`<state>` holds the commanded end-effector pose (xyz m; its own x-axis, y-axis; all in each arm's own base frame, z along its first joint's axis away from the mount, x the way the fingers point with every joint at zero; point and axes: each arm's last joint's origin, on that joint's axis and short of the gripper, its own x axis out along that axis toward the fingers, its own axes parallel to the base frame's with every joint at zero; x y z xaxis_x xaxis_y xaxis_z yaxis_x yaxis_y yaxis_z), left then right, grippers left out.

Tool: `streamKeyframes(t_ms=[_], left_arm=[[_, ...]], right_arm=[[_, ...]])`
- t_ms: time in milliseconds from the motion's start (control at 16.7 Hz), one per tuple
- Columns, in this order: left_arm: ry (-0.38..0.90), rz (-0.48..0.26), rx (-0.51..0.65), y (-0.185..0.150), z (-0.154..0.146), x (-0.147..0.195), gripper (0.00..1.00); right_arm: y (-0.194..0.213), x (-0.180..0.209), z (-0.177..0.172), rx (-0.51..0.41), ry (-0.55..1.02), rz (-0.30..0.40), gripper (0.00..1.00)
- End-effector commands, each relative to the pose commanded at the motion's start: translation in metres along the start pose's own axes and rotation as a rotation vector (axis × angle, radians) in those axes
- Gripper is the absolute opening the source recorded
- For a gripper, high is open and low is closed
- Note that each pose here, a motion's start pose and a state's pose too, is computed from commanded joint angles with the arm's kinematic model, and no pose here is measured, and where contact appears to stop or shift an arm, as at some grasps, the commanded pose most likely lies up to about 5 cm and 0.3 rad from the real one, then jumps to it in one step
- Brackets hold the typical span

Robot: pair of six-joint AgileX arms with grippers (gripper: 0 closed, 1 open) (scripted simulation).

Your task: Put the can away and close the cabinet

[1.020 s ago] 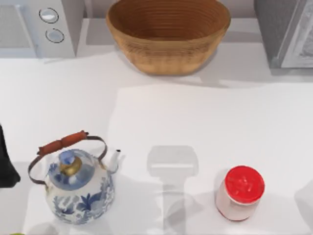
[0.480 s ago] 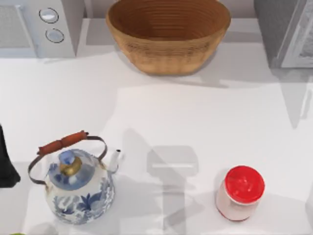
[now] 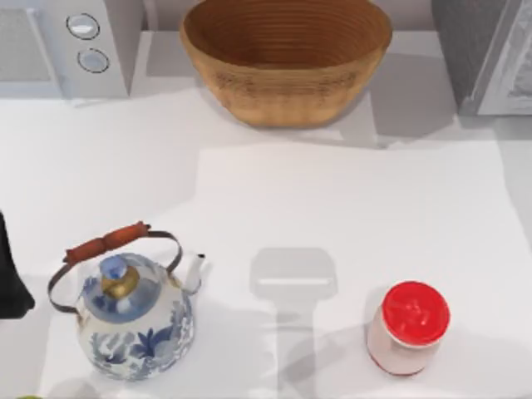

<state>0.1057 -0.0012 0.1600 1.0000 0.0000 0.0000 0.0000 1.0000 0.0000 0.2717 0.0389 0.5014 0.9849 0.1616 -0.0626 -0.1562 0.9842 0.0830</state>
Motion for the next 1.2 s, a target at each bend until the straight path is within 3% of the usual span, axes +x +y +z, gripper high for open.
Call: streamKeyframes(t_ms=[420, 900, 1200], left_arm=[[0.000, 0.000, 0.000, 0.000, 0.000, 0.000, 1.00], [0.000, 0.000, 0.000, 0.000, 0.000, 0.000, 1.00], [0.000, 0.000, 0.000, 0.000, 0.000, 0.000, 1.00]], right_arm=[[0.062, -0.027, -0.001, -0.068, -0.050, -0.118, 1.00], [0.061, -0.038, 0.004, -0.081, -0.075, -0.176, 1.00], [0.058, -0.001, 0.004, -0.085, -0.062, -0.172, 1.00]])
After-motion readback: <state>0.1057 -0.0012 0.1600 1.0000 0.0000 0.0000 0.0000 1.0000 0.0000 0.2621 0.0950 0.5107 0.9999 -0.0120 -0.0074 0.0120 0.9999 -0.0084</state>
